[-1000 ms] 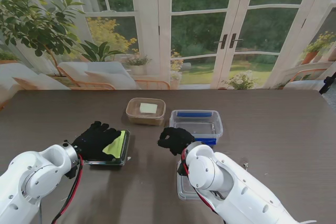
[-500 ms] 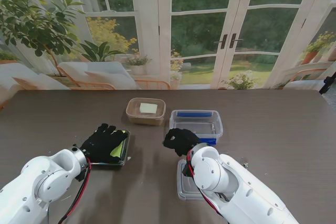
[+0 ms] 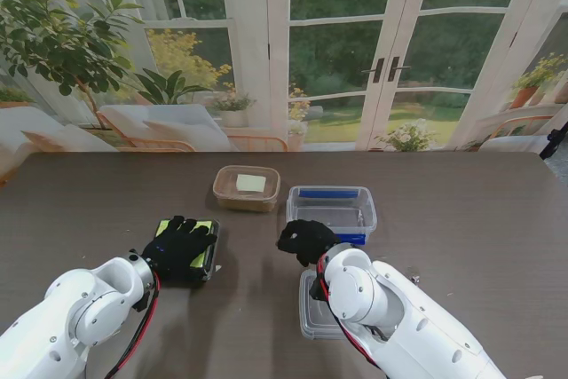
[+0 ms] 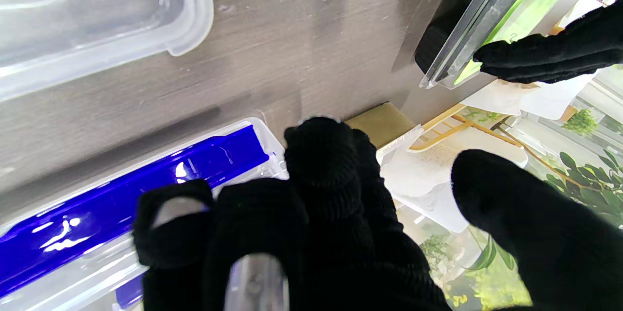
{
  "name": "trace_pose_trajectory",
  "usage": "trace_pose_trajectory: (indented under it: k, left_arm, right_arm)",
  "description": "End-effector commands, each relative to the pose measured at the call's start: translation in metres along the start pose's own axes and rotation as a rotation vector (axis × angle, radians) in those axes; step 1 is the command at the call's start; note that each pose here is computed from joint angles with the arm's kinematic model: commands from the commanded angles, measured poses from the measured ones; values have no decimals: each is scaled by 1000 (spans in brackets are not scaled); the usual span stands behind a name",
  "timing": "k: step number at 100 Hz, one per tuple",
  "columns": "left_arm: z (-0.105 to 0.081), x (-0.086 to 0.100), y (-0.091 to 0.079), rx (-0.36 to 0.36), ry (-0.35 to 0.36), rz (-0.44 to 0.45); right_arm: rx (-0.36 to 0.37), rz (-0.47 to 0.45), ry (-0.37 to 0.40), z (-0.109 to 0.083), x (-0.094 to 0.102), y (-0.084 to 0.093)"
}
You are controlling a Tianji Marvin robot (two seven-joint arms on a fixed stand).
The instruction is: Pair container bodies with their lids
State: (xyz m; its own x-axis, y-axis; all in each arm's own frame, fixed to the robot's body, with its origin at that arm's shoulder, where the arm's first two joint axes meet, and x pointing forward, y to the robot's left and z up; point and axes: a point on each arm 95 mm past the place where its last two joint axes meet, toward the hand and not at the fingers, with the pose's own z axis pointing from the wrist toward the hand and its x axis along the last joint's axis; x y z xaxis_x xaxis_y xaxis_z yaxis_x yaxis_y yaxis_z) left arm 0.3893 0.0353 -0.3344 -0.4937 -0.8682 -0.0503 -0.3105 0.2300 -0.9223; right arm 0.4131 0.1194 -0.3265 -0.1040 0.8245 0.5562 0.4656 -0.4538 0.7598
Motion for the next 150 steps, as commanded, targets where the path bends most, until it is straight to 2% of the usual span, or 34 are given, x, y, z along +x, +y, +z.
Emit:
trace_pose_trajectory:
  k: [1, 37, 55, 106, 150]
  left_arm:
    - [-2, 5, 3, -32, 4, -10]
    - [-12, 6, 8, -89, -22, 40]
    - [-14, 3, 13, -85, -56, 77]
    - [-16, -11, 28, -92, -126, 92]
    - [-11, -34, 21, -93, -144, 139]
  right_arm:
    - [21, 1, 5, -1, 1, -4]
    - [29, 3, 11, -3, 3, -6]
    - [29, 1, 11, -3, 4, -6]
    - [44, 0, 9, -3, 2, -9]
    - [61, 7, 16, -2, 4, -13]
